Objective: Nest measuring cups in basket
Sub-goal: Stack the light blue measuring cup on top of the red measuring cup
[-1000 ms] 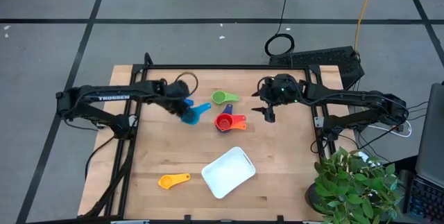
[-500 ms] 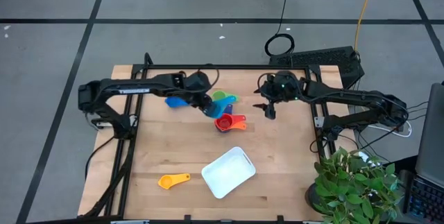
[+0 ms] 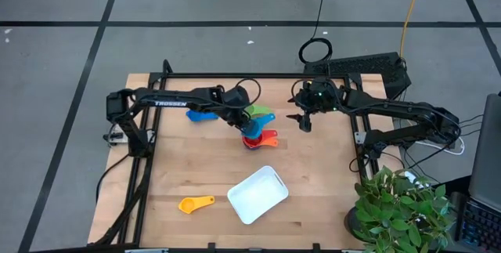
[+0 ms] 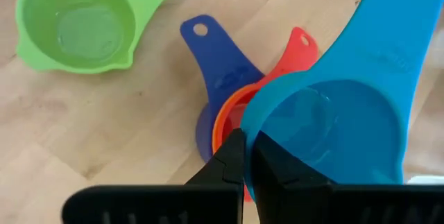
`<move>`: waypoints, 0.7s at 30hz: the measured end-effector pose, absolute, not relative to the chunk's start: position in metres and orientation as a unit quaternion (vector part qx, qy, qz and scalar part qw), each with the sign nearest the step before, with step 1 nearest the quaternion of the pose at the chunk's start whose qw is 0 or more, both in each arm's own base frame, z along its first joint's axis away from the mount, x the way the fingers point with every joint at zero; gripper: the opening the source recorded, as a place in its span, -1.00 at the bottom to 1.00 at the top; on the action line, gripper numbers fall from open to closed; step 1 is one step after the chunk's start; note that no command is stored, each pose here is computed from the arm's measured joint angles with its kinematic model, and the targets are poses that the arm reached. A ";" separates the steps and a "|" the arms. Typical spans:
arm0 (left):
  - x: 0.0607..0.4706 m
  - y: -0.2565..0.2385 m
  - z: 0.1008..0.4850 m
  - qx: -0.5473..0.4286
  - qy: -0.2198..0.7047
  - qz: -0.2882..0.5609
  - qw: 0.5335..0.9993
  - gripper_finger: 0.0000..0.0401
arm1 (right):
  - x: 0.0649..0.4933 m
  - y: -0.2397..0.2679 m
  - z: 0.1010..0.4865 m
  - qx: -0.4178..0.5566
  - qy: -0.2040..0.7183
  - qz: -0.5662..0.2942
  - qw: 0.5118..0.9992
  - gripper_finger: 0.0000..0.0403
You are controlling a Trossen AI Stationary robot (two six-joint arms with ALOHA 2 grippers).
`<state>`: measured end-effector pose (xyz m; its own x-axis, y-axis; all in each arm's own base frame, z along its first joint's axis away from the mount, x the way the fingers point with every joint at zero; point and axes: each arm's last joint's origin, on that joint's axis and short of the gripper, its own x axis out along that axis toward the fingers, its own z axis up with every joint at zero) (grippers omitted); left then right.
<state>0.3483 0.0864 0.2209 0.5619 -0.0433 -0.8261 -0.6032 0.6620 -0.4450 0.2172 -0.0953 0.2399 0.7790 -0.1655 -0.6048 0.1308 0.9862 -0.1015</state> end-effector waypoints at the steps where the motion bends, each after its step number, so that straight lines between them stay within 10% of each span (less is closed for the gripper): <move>1: 0.349 0.086 0.220 -0.373 0.434 0.175 0.801 -0.97 | 0.217 -0.095 0.240 -0.028 0.323 -0.078 0.943 0.37; 21: 0.355 0.078 0.200 -0.372 0.463 0.194 0.781 -0.97 | 0.218 -0.097 0.241 -0.034 0.317 -0.079 0.944 0.37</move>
